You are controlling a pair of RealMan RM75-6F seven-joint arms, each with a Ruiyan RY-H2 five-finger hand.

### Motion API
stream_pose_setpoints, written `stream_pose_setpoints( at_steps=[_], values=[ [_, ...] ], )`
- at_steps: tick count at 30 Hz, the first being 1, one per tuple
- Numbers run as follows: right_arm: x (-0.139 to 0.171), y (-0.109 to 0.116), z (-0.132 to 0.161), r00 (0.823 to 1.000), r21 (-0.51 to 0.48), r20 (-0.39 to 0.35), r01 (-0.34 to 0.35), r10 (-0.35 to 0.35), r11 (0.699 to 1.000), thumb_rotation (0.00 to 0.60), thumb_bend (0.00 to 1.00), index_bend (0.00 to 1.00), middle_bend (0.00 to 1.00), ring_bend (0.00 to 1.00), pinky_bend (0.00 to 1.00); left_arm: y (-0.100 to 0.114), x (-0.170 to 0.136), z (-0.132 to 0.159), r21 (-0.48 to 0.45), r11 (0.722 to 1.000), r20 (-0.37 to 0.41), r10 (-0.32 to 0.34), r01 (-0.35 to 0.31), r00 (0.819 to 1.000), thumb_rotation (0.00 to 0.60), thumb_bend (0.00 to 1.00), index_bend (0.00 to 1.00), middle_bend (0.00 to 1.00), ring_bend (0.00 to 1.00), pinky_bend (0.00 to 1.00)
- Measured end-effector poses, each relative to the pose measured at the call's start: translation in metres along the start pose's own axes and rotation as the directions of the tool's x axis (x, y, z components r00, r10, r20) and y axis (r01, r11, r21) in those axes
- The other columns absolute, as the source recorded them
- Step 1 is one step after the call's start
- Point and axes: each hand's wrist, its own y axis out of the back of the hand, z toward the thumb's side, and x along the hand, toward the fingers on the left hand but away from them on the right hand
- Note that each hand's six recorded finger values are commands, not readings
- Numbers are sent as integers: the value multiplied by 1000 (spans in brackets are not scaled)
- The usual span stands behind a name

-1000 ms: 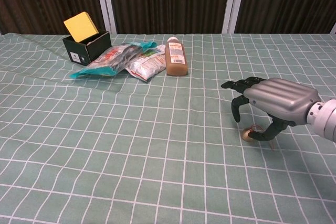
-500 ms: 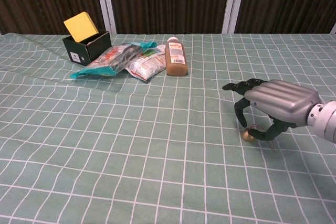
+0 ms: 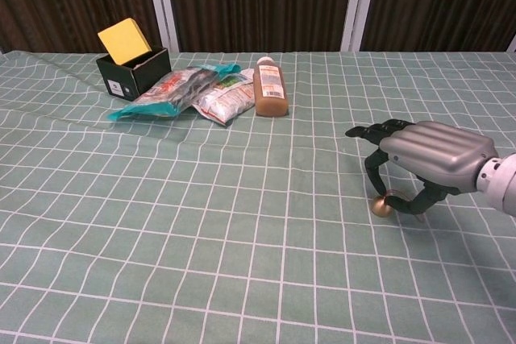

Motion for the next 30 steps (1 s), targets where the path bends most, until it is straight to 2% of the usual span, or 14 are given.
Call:
stream_pose_setpoints(
  at_steps=[11, 15, 18, 22, 27, 30],
  values=[
    [1, 3, 1, 1000, -4, 0, 13, -13, 1000, 600, 592, 758, 53, 0, 0, 1, -1, 0, -4, 1000, 2, 2, -2, 1000, 600, 383, 0, 0, 0, 59],
    [2, 8, 6, 1000, -36, -10, 24, -24, 999, 600, 610, 772, 58, 0, 0, 1, -1, 0, -6, 1000, 4, 1, -1, 1000, 600, 382, 0, 0, 0, 60],
    [0, 19, 19, 998, -91, -40, 49, -53, 995, 600, 612, 774, 66, 0, 0, 0, -1, 0, -3, 1000, 4, -2, 2, 1000, 600, 383, 0, 0, 0, 59],
    [-10, 46, 37, 988, -151, -84, 114, -128, 982, 600, 612, 775, 73, 0, 0, 1, 0, -1, -3, 1000, -1, 3, -3, 1000, 600, 384, 0, 0, 0, 59],
    [1, 47, 17, 993, -81, -43, 105, -108, 991, 600, 611, 775, 74, 0, 0, 4, -2, -2, -8, 1000, -4, 10, -10, 1000, 600, 384, 0, 0, 0, 60],
    [9, 51, 7, 996, -104, -17, 87, -89, 991, 600, 612, 774, 74, 0, 0, 4, -3, -4, -9, 1000, -12, 5, -5, 1000, 600, 383, 0, 0, 0, 60]
  ],
)
